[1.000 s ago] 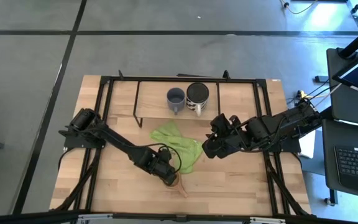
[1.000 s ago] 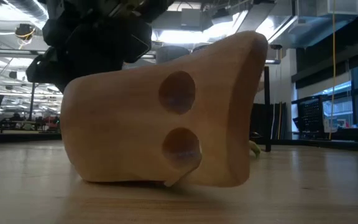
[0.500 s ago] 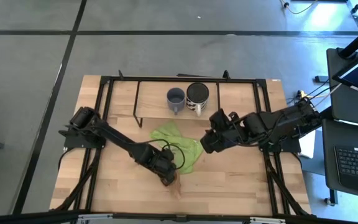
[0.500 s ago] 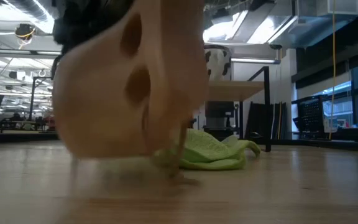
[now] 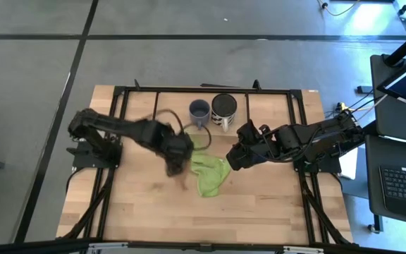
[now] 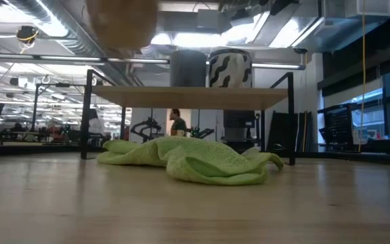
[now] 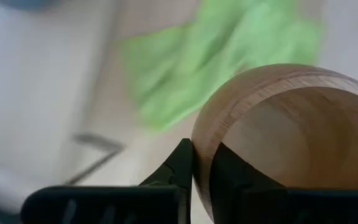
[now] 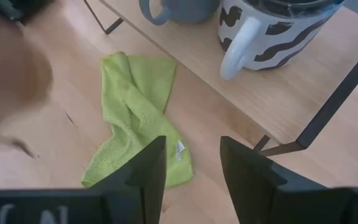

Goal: Stack small to large cups/mugs on shelf
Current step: Put the brown mug on the shelf

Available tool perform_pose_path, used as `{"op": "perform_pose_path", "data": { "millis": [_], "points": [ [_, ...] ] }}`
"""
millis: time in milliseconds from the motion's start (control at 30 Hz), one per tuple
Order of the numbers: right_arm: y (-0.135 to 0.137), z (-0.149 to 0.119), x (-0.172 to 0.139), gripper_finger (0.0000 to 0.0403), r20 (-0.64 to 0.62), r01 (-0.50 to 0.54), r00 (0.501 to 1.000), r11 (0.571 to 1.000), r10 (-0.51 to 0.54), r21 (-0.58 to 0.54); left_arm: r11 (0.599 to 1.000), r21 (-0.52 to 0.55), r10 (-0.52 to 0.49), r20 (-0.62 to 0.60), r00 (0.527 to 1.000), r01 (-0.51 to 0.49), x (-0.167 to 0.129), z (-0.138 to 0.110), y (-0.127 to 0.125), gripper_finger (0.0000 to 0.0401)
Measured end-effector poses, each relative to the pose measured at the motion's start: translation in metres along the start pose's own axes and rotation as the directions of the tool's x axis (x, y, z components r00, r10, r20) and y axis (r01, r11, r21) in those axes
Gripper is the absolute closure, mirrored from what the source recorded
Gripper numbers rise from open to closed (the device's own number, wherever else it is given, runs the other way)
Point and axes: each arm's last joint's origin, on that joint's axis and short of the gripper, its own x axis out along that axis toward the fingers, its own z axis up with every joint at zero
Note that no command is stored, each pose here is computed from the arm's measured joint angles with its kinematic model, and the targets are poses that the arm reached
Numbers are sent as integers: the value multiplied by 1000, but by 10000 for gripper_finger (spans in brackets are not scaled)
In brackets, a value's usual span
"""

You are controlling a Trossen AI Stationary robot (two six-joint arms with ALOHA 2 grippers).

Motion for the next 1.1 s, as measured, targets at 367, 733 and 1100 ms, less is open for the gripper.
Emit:
{"op": "perform_pose_path", "data": {
  "millis": [367, 733, 1100],
  "points": [
    [0, 0, 0, 250, 9, 4, 1000, 999, -4, 52, 987, 37, 154, -2, 988, -154, -27, 26, 102, 382],
    [0, 0, 0, 250, 9, 2, 1000, 997, -2, 82, 981, 148, 139, -94, 986, -124, -5, 30, 163, 382],
    [1, 0, 0, 250, 10, 0, 1000, 996, -1, 85, 986, 146, 88, -23, 996, -83, 6, 41, 193, 382]
  ]
}}
